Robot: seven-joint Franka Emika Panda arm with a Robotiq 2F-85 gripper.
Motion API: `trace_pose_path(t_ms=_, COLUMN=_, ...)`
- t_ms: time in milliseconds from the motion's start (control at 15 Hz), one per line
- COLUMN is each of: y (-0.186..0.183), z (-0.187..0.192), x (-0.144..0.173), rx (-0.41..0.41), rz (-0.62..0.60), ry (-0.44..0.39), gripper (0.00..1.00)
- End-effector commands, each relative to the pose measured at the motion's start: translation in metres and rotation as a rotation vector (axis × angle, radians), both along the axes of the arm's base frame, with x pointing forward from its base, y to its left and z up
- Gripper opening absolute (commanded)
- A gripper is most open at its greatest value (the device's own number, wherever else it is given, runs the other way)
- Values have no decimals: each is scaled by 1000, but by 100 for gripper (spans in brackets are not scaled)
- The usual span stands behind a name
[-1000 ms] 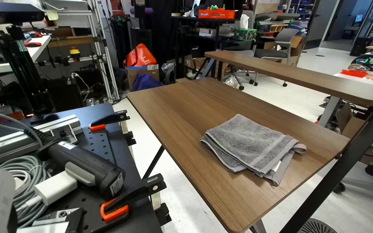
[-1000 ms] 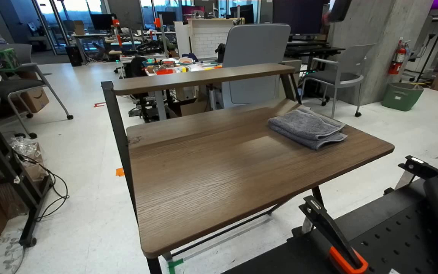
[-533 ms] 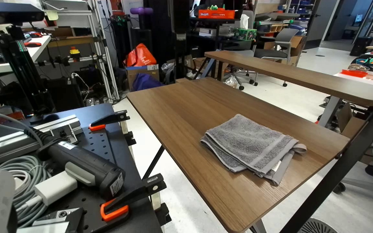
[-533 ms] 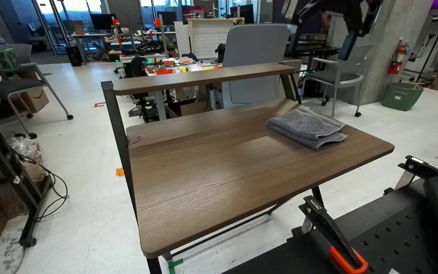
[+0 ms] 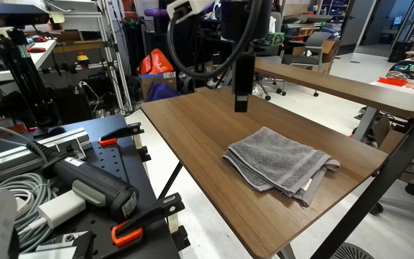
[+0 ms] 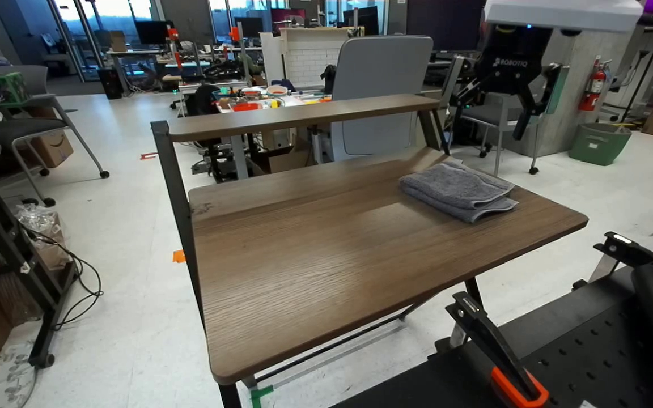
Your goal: Slide the towel on the table
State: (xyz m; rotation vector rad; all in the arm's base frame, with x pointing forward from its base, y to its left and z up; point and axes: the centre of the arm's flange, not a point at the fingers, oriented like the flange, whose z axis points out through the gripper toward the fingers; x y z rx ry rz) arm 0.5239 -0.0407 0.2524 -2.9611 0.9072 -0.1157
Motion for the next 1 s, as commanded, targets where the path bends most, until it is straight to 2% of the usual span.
trace_pose_path(t_ms=0, y=-25, z=-23, x=29, rx=-30, rz=-82, ry=2, gripper=100)
trace_pose_path(t_ms=400, y=-61, z=-52, x=53, rx=-33, rz=-162, ry=2, gripper=100)
trace_pose_path(t_ms=933, y=-66, z=-109, x=81, rx=0, rz=-225, ry=-11, gripper=100)
